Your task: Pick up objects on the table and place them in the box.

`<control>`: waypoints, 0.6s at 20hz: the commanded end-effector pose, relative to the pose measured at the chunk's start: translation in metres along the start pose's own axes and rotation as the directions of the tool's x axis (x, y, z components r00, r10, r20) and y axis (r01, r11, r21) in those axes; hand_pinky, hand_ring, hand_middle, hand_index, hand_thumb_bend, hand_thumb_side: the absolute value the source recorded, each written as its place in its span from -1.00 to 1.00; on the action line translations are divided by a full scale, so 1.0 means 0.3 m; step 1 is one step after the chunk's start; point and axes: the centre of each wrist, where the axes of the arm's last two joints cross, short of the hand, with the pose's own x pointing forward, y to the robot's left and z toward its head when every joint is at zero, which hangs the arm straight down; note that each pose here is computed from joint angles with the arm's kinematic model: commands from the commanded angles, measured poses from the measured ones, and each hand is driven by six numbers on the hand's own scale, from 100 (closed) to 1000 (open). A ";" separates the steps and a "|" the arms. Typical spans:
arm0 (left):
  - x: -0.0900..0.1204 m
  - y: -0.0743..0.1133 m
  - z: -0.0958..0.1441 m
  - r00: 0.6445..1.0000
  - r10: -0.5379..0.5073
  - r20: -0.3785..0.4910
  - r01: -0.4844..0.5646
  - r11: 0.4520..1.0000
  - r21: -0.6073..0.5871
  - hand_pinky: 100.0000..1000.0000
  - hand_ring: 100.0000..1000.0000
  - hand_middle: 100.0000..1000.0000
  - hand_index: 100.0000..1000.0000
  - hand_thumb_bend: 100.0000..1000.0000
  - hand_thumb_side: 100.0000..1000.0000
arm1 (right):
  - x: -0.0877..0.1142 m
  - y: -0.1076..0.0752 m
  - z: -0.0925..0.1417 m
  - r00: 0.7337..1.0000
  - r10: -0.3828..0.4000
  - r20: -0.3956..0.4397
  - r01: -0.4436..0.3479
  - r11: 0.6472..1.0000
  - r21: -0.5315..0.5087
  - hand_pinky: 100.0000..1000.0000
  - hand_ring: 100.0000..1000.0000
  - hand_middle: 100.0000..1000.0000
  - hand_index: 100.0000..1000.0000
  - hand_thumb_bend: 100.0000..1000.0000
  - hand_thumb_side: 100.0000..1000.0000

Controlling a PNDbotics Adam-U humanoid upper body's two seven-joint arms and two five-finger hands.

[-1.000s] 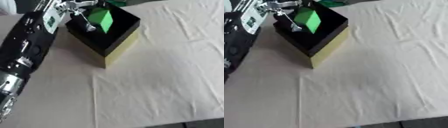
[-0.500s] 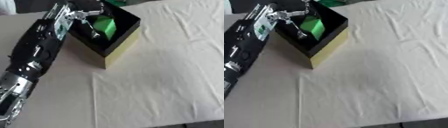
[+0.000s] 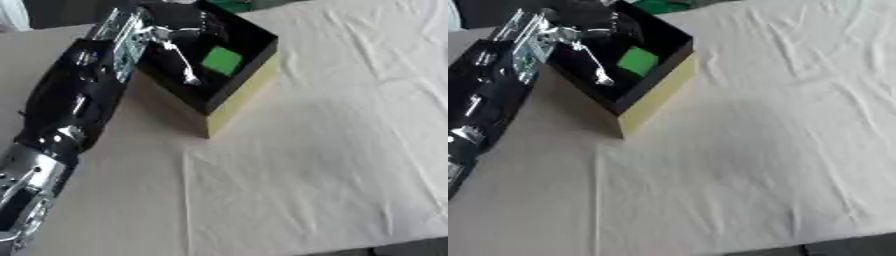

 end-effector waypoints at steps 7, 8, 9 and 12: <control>-0.013 0.067 0.020 0.999 -0.050 -0.014 0.051 0.994 0.100 0.52 0.77 0.64 0.79 0.19 -0.26 | 0.020 -0.011 -0.014 1.000 -0.003 0.019 0.003 1.000 -0.004 0.25 0.38 0.25 0.52 -1.00 1.00; -0.014 0.075 0.025 0.999 -0.043 -0.013 0.045 0.991 0.125 0.48 0.74 0.62 0.78 0.08 -0.26 | 0.021 -0.012 -0.016 1.000 0.000 0.022 0.000 1.000 -0.004 0.26 0.38 0.25 0.52 -1.00 1.00; -0.015 0.089 0.032 0.999 -0.035 -0.015 0.037 0.986 0.160 0.47 0.74 0.61 0.77 0.03 -0.27 | 0.024 -0.015 -0.019 1.000 0.004 0.028 -0.004 1.000 -0.004 0.26 0.38 0.26 0.52 -1.00 1.00; -0.022 0.135 0.064 1.000 -0.018 -0.018 0.022 0.963 0.269 0.44 0.71 0.56 0.75 -0.11 -0.27 | 0.030 -0.024 -0.030 0.999 0.019 0.047 -0.018 1.000 -0.006 0.27 0.38 0.26 0.52 -1.00 1.00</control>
